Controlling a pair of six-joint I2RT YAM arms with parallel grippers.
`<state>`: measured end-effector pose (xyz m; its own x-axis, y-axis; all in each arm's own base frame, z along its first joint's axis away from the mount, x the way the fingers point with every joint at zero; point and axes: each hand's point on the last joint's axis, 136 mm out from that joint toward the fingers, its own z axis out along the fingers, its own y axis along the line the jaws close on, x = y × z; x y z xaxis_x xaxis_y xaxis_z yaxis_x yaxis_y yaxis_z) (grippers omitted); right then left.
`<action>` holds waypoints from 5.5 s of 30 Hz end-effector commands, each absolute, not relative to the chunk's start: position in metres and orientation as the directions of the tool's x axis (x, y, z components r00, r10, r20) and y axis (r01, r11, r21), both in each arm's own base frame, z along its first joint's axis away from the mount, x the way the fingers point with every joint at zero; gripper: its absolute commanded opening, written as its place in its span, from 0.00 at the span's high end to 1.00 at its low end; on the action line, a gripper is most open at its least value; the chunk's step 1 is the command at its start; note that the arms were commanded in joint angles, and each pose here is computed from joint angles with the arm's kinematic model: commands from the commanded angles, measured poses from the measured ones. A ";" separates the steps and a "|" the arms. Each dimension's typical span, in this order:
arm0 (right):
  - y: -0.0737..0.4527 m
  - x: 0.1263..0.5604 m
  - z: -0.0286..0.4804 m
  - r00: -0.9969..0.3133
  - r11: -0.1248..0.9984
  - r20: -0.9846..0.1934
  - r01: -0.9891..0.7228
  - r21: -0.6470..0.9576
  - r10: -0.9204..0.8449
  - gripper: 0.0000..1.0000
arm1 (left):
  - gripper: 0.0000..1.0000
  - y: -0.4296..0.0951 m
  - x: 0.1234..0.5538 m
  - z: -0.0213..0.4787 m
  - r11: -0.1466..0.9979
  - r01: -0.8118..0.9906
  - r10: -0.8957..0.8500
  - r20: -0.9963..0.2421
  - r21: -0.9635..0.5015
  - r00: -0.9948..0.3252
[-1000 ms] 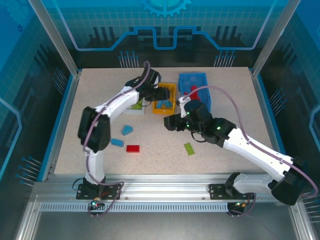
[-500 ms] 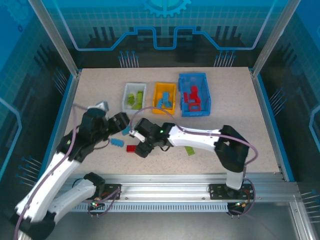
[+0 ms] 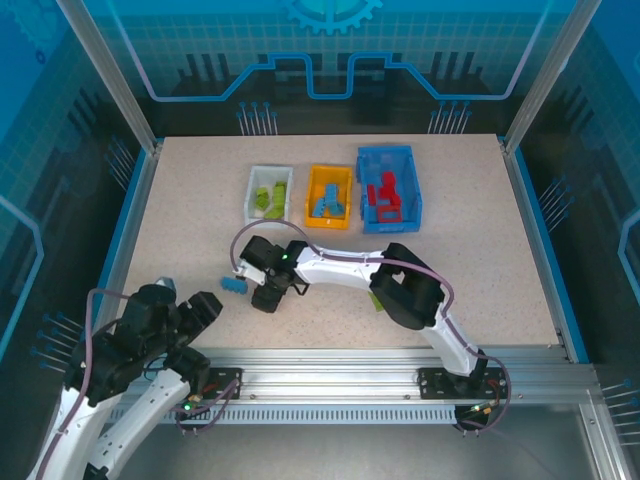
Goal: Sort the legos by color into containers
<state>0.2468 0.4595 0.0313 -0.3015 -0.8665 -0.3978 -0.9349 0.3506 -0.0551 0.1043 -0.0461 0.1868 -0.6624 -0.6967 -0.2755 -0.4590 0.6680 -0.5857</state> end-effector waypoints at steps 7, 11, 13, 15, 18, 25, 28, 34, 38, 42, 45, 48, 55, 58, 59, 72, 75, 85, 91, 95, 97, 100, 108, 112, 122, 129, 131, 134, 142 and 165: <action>0.458 0.242 0.016 -0.322 0.355 -0.348 -0.934 -0.036 -0.880 0.53 | 0.24 -0.052 0.101 0.181 0.660 -0.485 -0.696 -0.224 -0.574 -0.682; 0.454 0.248 0.040 -0.341 0.397 -0.405 -0.916 -0.062 -0.848 0.64 | 0.24 -0.061 0.109 0.186 0.668 -0.446 -0.671 -0.224 -0.596 -0.706; 0.443 0.254 0.067 -0.370 0.453 -0.463 -0.888 -0.078 -0.806 0.66 | 0.23 -0.072 0.118 0.193 0.678 -0.393 -0.640 -0.236 -0.621 -0.731; 0.424 0.264 0.094 -0.420 0.529 -0.517 -0.845 -0.077 -0.746 0.67 | 0.21 -0.081 0.127 0.201 0.692 -0.338 -0.605 -0.256 -0.638 -0.754; 0.377 0.280 0.129 -0.518 0.658 -0.576 -0.751 -0.048 -0.633 0.67 | 0.20 -0.093 0.142 0.215 0.709 -0.262 -0.561 -0.298 -0.655 -0.773; 0.235 0.348 0.165 -0.736 0.924 -0.614 -0.381 0.030 -0.284 0.68 | 0.19 -0.147 0.198 0.240 0.768 -0.062 -0.408 -0.412 -0.637 -0.815; 0.188 0.384 0.175 -0.769 0.974 -0.621 -0.224 0.038 -0.153 0.67 | 0.17 -0.187 0.218 0.249 0.828 0.069 -0.279 -0.515 -0.557 -0.811; 0.148 0.459 0.166 -0.829 0.995 -0.560 -0.069 0.070 -0.018 0.67 | 0.17 -0.266 0.249 0.247 0.812 0.234 -0.153 -0.582 -0.534 -0.799; 0.142 0.500 0.148 -0.858 0.991 -0.513 -0.041 0.131 0.033 0.65 | 0.16 -0.311 0.255 0.243 0.805 0.362 -0.031 -0.644 -0.469 -0.765; 0.145 0.527 0.124 -0.890 0.981 -0.453 -0.041 0.189 0.050 0.64 | 0.16 -0.345 0.256 0.224 0.802 0.456 0.095 -0.670 -0.387 -0.737; 0.147 0.538 0.109 -0.902 0.978 -0.428 -0.043 0.203 0.049 0.62 | 0.15 -0.358 0.257 0.201 0.808 0.480 0.167 -0.649 -0.341 -0.742; 0.148 0.542 0.102 -0.908 0.974 -0.414 -0.042 0.222 0.055 0.55 | 0.14 -0.367 0.255 0.181 0.812 0.487 0.206 -0.623 -0.323 -0.755; 0.146 0.534 0.139 -0.876 0.973 -0.480 -0.064 0.223 0.053 0.36 | 0.12 -0.370 0.251 0.144 0.881 0.335 0.140 -0.492 -0.334 -0.859; 0.143 0.523 0.169 -0.845 0.975 -0.533 -0.082 0.208 0.043 0.36 | 0.12 -0.376 0.246 0.131 0.903 0.200 0.034 -0.401 -0.381 -0.916; 0.142 0.518 0.180 -0.833 0.975 -0.551 -0.086 0.203 0.041 0.35 | 0.12 -0.379 0.244 0.130 0.908 0.171 0.015 -0.379 -0.383 -0.925; 0.101 0.380 0.290 -0.671 0.978 -0.738 -0.098 0.183 0.071 0.32 | 0.16 -0.387 0.226 0.091 0.944 -0.287 -0.308 -0.123 -0.163 -0.943; 0.089 0.342 0.303 -0.637 0.977 -0.765 -0.083 0.196 0.099 0.32 | 0.17 -0.388 0.222 0.082 0.931 -0.344 -0.355 -0.085 -0.119 -0.931; 0.068 0.267 0.311 -0.585 0.968 -0.795 -0.067 0.243 0.159 0.31 | 0.23 -0.411 0.216 0.048 0.879 -0.466 -0.465 0.033 -0.105 -0.885; 0.065 0.249 0.314 -0.583 0.962 -0.792 -0.063 0.266 0.181 0.30 | 0.28 -0.420 0.218 0.030 0.874 -0.478 -0.475 0.054 -0.085 -0.878; 0.064 0.244 0.312 -0.584 0.959 -0.789 -0.062 0.276 0.189 0.30 | 0.38 -0.419 0.221 0.018 0.867 -0.492 -0.489 0.057 -0.076 -0.870; 0.065 0.242 0.312 -0.586 0.958 -0.788 -0.064 0.281 0.192 0.30 | 0.43 -0.418 0.225 0.014 0.870 -0.487 -0.485 0.046 -0.075 -0.873; 0.066 0.241 0.311 -0.590 0.956 -0.784 -0.066 0.286 0.194 0.30 | 0.46 -0.410 0.230 0.008 0.872 -0.486 -0.485 0.027 -0.057 -0.874; 0.071 0.237 0.311 -0.596 0.949 -0.780 -0.092 0.302 0.190 0.30 | 0.62 -0.403 0.241 -0.001 0.874 -0.473 -0.476 0.002 -0.116 -0.880; 0.075 0.233 0.314 -0.599 0.944 -0.781 -0.118 0.308 0.179 0.30 | 0.63 -0.388 0.250 0.013 0.891 -0.431 -0.445 -0.080 -0.143 -0.892; 0.167 0.220 0.313 -0.606 0.811 -0.795 -0.473 0.343 -0.017 0.30 | 0.61 -0.284 0.273 0.103 0.902 -0.372 -0.420 -0.244 -0.219 -0.874; 0.256 0.214 0.298 -0.579 0.715 -0.806 -0.616 0.332 -0.125 0.30 | 0.58 -0.185 0.340 0.136 0.937 -0.305 -0.346 -0.332 -0.170 -0.878; 0.278 0.217 0.293 -0.582 0.694 -0.803 -0.630 0.348 -0.126 0.30 | 0.58 -0.158 0.364 0.142 0.943 -0.294 -0.330 -0.349 -0.153 -0.877; 0.299 0.228 0.283 -0.602 0.692 -0.789 -0.621 0.368 -0.121 0.31 | 0.57 -0.129 0.397 0.141 0.949 -0.279 -0.313 -0.366 -0.144 -0.876; 0.325 0.249 0.272 -0.631 0.710 -0.763 -0.600 0.368 -0.137 0.33 | 0.58 -0.102 0.477 0.110 0.948 -0.263 -0.306 -0.296 -0.177 -0.905; 0.384 0.257 0.175 -0.652 0.722 -0.630 -0.662 0.203 -0.421 0.28 | 0.33 -0.066 0.357 0.210 0.839 -0.381 -0.531 -0.433 -0.388 -0.728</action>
